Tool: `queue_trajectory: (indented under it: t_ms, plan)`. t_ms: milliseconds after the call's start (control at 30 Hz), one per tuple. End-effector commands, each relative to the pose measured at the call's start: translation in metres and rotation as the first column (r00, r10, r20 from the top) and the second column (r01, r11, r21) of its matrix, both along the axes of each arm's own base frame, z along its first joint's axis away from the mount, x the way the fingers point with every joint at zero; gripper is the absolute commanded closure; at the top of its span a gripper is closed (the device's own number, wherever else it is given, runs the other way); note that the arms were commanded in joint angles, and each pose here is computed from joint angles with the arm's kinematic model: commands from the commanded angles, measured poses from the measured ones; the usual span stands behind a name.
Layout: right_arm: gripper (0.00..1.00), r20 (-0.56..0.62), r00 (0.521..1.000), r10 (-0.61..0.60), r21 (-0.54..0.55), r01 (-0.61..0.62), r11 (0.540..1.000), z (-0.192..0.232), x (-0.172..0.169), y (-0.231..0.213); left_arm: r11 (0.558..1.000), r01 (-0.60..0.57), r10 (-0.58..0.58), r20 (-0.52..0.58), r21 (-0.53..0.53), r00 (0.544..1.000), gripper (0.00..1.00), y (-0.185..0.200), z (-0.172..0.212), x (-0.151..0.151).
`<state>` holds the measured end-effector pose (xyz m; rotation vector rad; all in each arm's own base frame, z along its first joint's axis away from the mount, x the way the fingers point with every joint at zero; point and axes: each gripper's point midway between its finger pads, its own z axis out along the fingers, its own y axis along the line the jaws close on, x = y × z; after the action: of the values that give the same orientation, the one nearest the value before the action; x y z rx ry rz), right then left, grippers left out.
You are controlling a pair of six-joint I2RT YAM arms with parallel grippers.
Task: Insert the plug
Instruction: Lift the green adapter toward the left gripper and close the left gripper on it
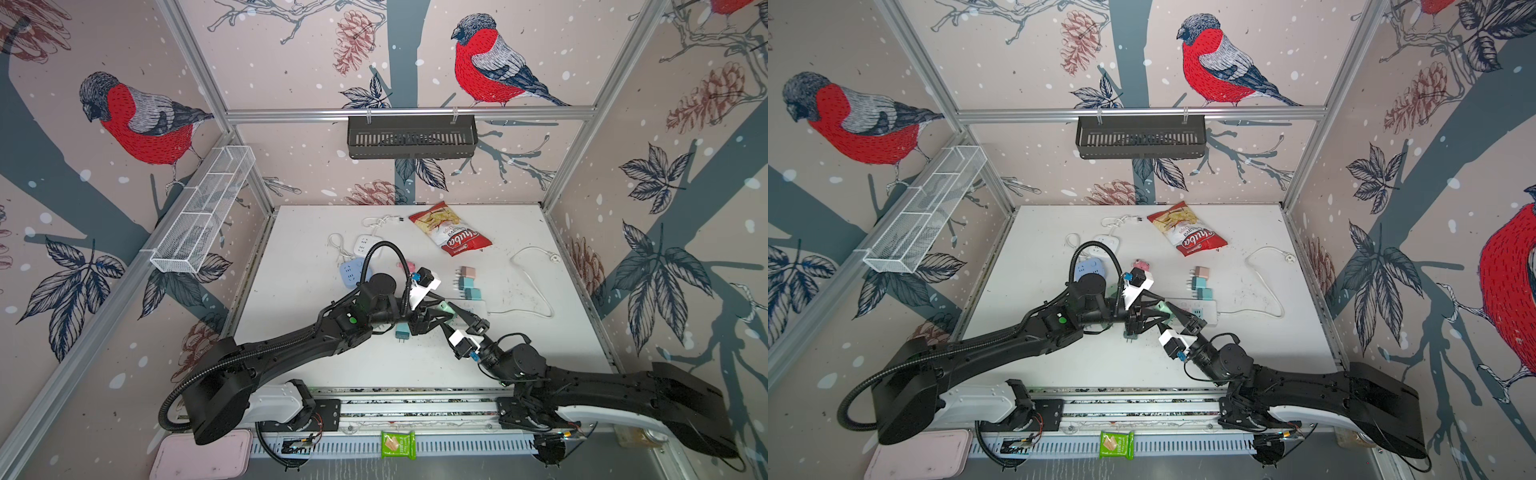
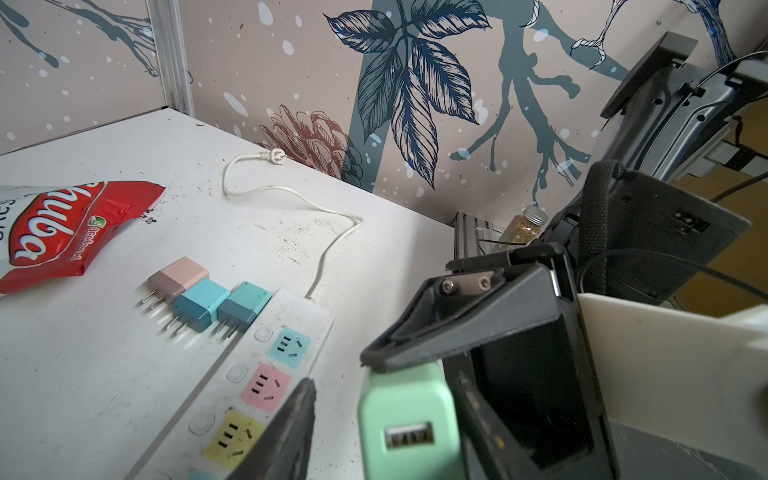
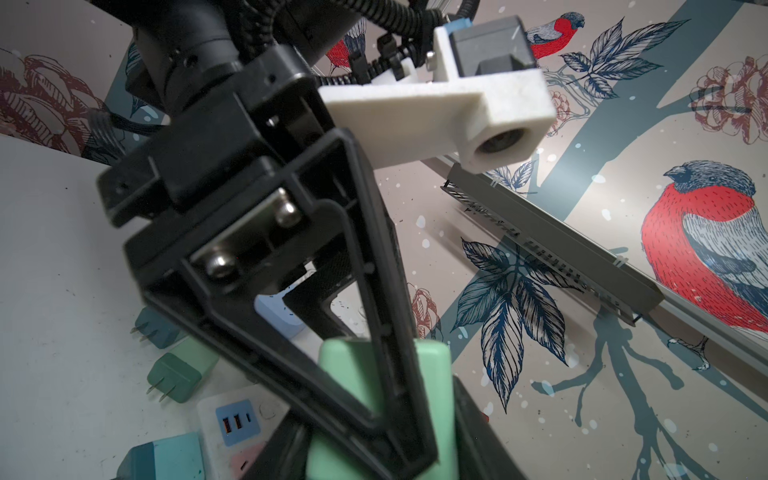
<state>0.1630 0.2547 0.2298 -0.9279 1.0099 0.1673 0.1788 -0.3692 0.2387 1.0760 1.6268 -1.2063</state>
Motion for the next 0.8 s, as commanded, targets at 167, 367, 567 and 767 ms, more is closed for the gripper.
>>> queue_trajectory:
  t_ms: [167, 367, 567, 767]
  plan:
    - [0.96, 0.040, 0.999, 0.010, 0.052, -0.012, 0.999, 0.017, -0.002, 0.002, 0.999, 0.049, -0.049, 0.009, -0.001, 0.999, 0.54, -0.005, 0.002, -0.006]
    - [0.86, 0.036, 0.999, -0.009, 0.067, 0.007, 0.998, 0.020, 0.001, -0.001, 0.999, 0.050, -0.050, 0.010, 0.000, 0.999, 0.77, -0.006, 0.002, -0.006]
    - [0.00, 0.020, 0.999, -0.034, 0.096, 0.032, 0.995, 0.019, 0.002, -0.010, 1.000, -0.003, 0.003, 0.024, -0.003, 1.000, 0.96, -0.002, 0.005, 0.001]
    - [0.00, -0.041, 0.993, -0.108, 0.149, 0.113, 0.982, 0.011, 0.008, -0.035, 0.987, -0.158, 0.159, 0.071, -0.017, 0.985, 1.00, 0.016, 0.012, 0.019]
